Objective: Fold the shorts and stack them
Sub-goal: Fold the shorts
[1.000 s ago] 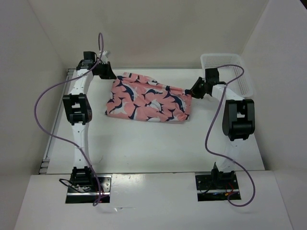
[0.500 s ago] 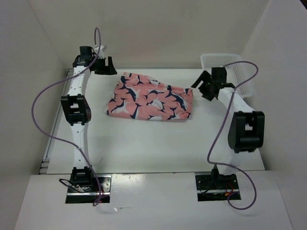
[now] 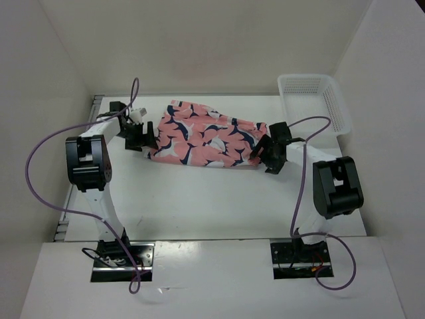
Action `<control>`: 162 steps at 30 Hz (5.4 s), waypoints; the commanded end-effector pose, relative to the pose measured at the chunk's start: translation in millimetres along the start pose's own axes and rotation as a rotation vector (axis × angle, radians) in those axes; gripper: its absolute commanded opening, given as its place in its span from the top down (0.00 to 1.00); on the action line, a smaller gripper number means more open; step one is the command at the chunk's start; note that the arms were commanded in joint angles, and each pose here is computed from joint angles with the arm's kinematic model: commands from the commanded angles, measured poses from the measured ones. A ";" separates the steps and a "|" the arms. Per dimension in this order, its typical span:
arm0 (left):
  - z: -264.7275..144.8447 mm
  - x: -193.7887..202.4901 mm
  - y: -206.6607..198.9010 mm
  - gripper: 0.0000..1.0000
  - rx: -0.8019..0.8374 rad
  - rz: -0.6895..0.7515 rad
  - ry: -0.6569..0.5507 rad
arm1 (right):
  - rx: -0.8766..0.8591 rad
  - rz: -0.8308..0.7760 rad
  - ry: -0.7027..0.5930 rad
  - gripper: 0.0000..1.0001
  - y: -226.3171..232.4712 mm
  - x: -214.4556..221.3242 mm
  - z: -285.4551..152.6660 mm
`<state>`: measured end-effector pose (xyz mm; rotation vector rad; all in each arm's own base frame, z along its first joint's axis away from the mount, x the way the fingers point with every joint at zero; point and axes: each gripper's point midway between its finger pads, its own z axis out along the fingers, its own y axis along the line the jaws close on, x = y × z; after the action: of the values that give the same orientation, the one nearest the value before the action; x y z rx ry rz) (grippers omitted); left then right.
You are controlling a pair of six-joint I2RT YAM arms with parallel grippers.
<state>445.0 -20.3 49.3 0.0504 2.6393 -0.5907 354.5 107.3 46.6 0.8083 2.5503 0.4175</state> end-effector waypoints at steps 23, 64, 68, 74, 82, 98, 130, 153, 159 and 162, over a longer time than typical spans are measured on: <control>-41.0 78.0 -32.9 1.00 0.091 -0.094 0.118 | -0.081 -0.037 0.148 1.00 10.8 33.9 -8.5; -6.7 -25.2 -16.2 0.29 0.107 0.008 -0.029 | -0.124 -0.297 -0.006 0.03 70.0 -47.9 0.0; 3.0 -18.8 -17.9 0.30 0.121 0.011 -0.019 | -0.125 -0.306 0.012 0.15 68.4 -44.6 7.8; 21.1 -13.3 -13.0 0.43 0.123 0.000 0.016 | -0.138 -0.307 0.011 0.18 71.2 -44.8 4.2; 24.2 -14.1 -19.4 0.68 0.147 0.007 0.019 | -0.150 -0.290 0.012 0.40 68.8 -39.0 -3.2; -76.0 -59.9 -76.2 1.00 0.182 0.126 -0.170 | -0.105 -0.247 -0.018 1.00 40.3 -45.9 -15.6; -43.2 -102.2 -30.0 0.31 0.035 0.156 -0.256 | -0.031 0.083 0.100 0.29 -34.1 40.8 -54.6; -5.2 51.0 -6.8 0.28 -0.035 0.001 0.053 | -0.048 0.102 0.182 0.28 -13.6 83.4 7.3; -16.7 46.5 -16.2 0.28 -0.040 0.025 0.029 | -0.050 0.098 0.135 0.79 -8.2 71.1 3.5; -31.5 30.9 -33.7 0.27 -0.049 0.069 0.006 | -0.081 0.082 0.062 0.83 1.2 54.6 -8.1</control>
<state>389.4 -29.3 36.3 0.0539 2.7243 -0.5392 290.1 145.5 14.0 0.9357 2.6580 0.6060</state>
